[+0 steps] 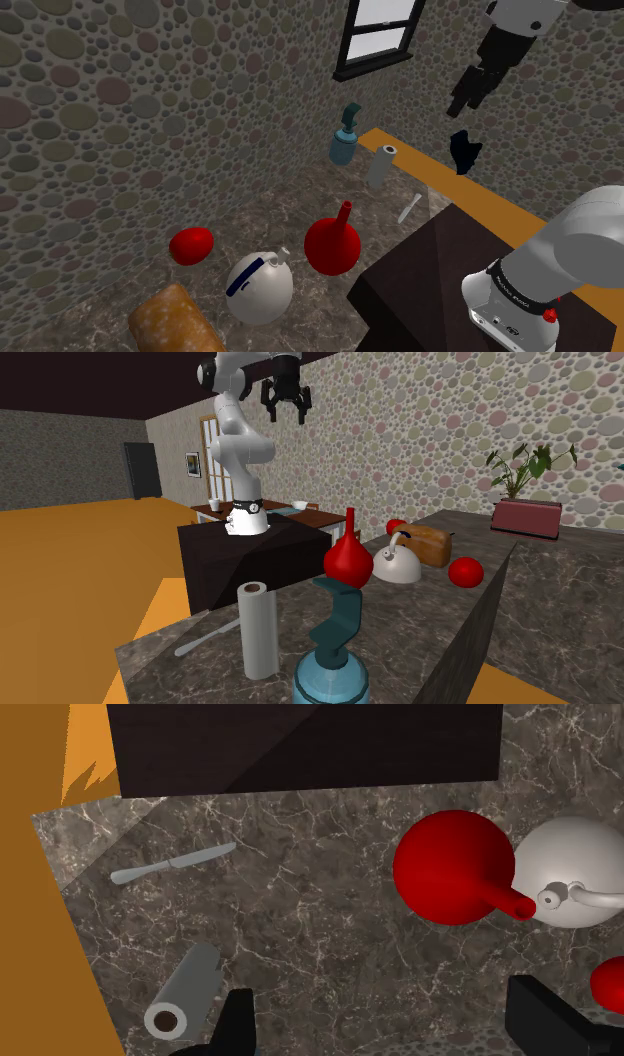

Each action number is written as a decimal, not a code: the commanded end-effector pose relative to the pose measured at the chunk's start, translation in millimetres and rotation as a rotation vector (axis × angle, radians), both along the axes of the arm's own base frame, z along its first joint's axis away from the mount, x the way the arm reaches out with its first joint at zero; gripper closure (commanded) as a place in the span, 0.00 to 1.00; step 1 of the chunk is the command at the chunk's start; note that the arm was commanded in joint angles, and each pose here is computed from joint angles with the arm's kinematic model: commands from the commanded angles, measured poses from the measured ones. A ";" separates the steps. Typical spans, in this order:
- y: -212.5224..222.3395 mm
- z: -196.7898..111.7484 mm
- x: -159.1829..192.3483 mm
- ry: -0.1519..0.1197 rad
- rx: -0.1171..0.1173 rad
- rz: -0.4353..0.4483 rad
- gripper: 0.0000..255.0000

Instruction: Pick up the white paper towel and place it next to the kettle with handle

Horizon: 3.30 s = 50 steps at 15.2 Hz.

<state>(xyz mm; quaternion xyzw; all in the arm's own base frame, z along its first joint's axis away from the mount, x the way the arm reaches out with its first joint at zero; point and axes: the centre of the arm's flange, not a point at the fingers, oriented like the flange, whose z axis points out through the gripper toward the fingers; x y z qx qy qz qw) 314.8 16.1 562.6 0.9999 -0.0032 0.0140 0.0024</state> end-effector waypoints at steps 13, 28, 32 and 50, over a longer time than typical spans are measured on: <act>-85.1 -112.9 77.9 0.020 0.019 0.014 0.00; -187.0 -258.4 173.6 0.046 0.042 0.031 0.00; -213.3 -298.0 198.8 0.052 0.048 0.035 0.00; -240.8 -383.4 226.0 0.060 0.056 0.040 0.00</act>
